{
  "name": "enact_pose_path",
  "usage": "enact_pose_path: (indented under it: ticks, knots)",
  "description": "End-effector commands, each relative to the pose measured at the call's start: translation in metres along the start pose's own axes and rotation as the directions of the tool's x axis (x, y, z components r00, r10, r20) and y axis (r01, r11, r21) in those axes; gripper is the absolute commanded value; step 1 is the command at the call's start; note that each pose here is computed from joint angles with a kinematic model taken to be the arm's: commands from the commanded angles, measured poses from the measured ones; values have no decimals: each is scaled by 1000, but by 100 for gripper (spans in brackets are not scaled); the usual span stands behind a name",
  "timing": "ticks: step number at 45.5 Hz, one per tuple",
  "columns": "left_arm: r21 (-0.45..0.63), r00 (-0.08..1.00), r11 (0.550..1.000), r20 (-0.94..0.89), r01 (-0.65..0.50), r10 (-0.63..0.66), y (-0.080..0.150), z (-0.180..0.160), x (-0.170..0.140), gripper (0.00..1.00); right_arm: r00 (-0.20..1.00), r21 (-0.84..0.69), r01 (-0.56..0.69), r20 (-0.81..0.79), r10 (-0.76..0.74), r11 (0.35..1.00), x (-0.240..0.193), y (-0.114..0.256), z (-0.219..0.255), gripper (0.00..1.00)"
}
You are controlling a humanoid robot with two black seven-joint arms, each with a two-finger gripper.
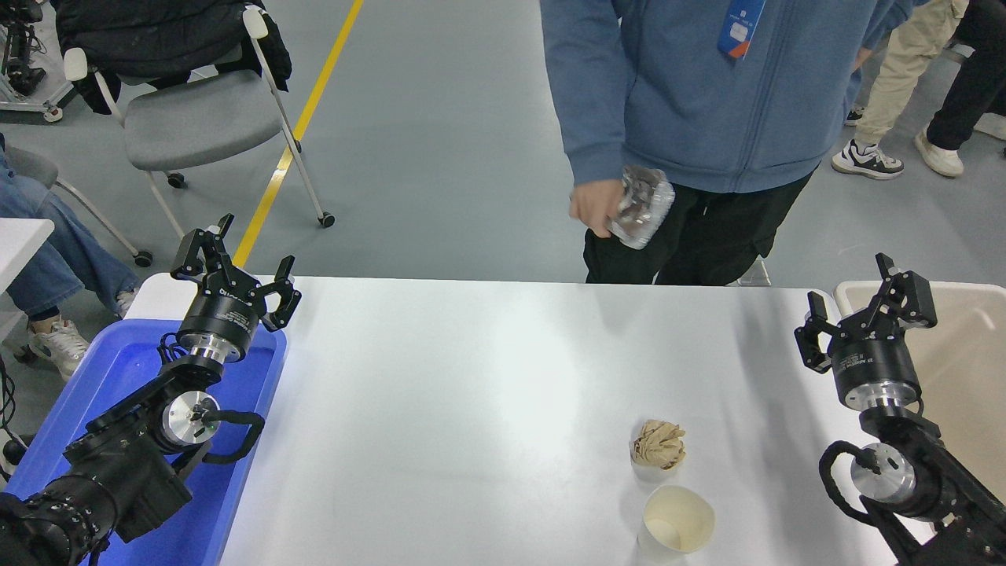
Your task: Dispose of the paper cup in the dustbin
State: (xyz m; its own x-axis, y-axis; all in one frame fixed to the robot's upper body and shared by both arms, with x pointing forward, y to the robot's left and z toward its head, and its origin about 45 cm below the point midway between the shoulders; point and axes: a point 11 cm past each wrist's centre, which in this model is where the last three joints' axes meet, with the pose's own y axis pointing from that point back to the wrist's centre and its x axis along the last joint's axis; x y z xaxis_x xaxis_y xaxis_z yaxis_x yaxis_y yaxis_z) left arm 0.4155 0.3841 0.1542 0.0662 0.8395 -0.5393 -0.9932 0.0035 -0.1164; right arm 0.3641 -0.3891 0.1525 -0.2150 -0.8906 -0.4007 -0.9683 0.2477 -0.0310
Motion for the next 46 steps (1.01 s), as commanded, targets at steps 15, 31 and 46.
enact_pose_path:
  ticks: [15, 31, 46]
  knots:
    - [-1, 1000, 1000, 0, 0, 0, 0, 0, 0, 100, 1000, -26, 2, -12, -3, 1000, -1, -1, 1, 99]
    - [1, 1000, 1000, 0, 0, 0, 0, 0, 0, 100, 926, -270, 223, -243, -291, 937, -14, 6, -11, 99]
    - [1, 1000, 1000, 0, 0, 0, 0, 0, 0, 100, 665, -365, 388, -524, -531, 846, -22, -2, -80, 99]
